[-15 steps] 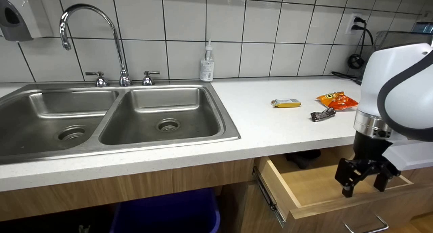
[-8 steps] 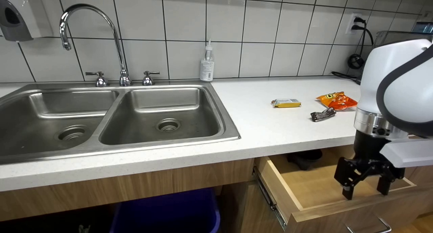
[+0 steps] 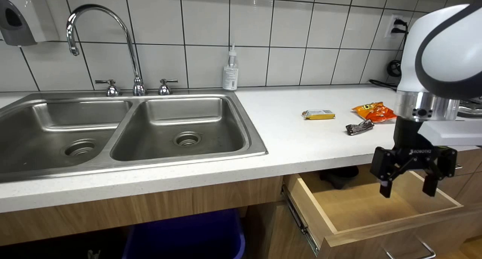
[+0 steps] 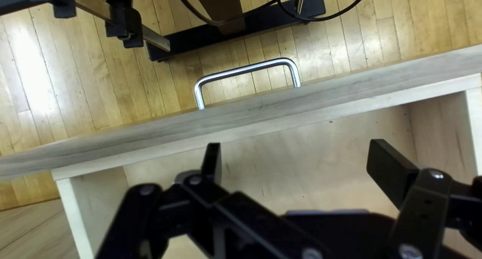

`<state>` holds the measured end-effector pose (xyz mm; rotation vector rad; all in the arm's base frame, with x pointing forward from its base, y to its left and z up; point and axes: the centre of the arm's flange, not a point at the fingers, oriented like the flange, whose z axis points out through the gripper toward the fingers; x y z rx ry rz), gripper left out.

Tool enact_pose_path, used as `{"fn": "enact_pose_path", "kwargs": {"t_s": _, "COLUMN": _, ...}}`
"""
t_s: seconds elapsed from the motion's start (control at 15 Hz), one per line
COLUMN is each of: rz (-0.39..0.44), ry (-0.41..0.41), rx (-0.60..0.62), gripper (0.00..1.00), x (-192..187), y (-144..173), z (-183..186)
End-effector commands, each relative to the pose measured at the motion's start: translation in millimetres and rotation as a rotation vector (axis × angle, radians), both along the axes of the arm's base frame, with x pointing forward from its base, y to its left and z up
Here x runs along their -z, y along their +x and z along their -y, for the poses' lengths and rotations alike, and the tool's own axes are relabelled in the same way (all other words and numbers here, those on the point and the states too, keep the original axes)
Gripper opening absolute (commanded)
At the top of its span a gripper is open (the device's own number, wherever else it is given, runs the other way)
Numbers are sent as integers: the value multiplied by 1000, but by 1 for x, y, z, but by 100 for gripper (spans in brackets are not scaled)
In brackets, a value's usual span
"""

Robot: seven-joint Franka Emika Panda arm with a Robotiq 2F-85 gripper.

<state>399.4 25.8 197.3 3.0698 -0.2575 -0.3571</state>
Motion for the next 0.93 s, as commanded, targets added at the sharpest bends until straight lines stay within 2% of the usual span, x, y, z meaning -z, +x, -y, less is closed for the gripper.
{"fn": "enact_pose_path", "kwargs": {"t_s": 0.0, "rz": -10, "ry": 7, "rx": 45, "gripper": 100, "x": -40, "y": 16, "z": -1}}
{"fn": "enact_pose_path", "kwargs": {"t_s": 0.6, "rz": 60, "ry": 10, "rx": 91, "gripper": 100, "x": -96, "y": 91, "z": 25}}
{"fn": "enact_pose_path", "kwargs": {"t_s": 0.87, "rz": 91, "ry": 8, "rx": 114, "gripper": 100, "x": -109, "y": 122, "z": 42}}
